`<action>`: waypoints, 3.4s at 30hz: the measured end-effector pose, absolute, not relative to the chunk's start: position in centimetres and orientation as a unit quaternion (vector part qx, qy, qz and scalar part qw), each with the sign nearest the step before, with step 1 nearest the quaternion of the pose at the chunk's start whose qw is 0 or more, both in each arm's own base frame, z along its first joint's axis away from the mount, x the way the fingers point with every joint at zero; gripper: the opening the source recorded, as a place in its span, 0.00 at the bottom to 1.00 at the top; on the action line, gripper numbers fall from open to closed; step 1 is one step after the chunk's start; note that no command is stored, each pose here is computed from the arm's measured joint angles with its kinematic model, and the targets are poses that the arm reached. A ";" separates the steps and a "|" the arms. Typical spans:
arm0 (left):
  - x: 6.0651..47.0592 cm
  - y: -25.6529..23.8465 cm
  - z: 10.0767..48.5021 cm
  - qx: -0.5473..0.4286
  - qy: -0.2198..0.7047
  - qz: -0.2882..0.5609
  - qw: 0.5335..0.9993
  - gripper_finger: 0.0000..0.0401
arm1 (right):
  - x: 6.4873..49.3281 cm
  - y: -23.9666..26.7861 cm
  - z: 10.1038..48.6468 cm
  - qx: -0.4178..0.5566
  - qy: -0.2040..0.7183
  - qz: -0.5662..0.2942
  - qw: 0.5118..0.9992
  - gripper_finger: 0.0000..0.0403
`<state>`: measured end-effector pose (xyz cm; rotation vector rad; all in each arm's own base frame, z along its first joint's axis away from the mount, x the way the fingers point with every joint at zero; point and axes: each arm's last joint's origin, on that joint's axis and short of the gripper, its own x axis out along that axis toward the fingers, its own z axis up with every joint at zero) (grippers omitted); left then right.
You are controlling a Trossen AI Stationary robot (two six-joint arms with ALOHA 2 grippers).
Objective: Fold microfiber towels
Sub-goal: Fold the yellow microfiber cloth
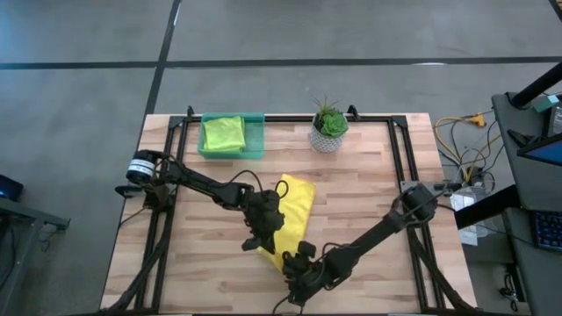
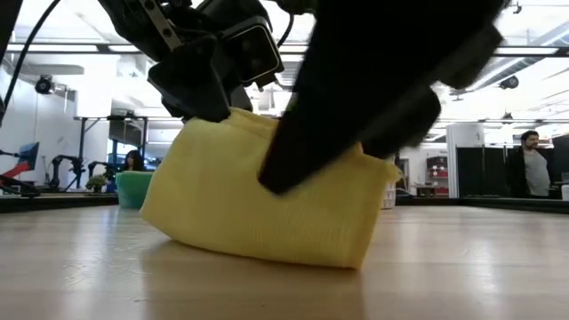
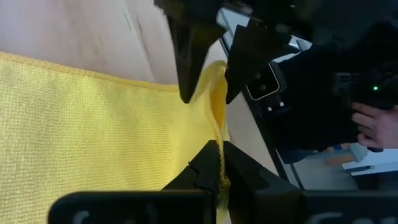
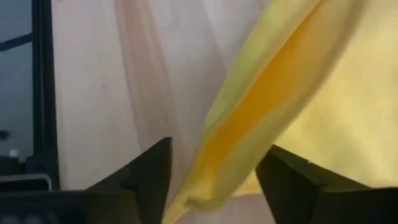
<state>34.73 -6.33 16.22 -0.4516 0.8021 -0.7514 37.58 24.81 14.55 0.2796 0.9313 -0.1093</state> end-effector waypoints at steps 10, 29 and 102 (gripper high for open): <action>34.7 -6.3 16.2 -0.214 0.378 -0.354 0.828 0.00 | 37.5 24.8 14.9 0.125 0.459 -0.049 0.878 0.13; 33.9 -6.0 19.5 -0.174 0.322 -0.394 0.843 0.28 | 37.3 23.8 17.0 0.113 0.490 0.007 0.864 0.02; 31.3 -5.1 11.0 -0.174 0.374 -0.127 0.902 0.00 | 34.4 -1.1 19.1 0.060 0.543 0.046 0.837 0.02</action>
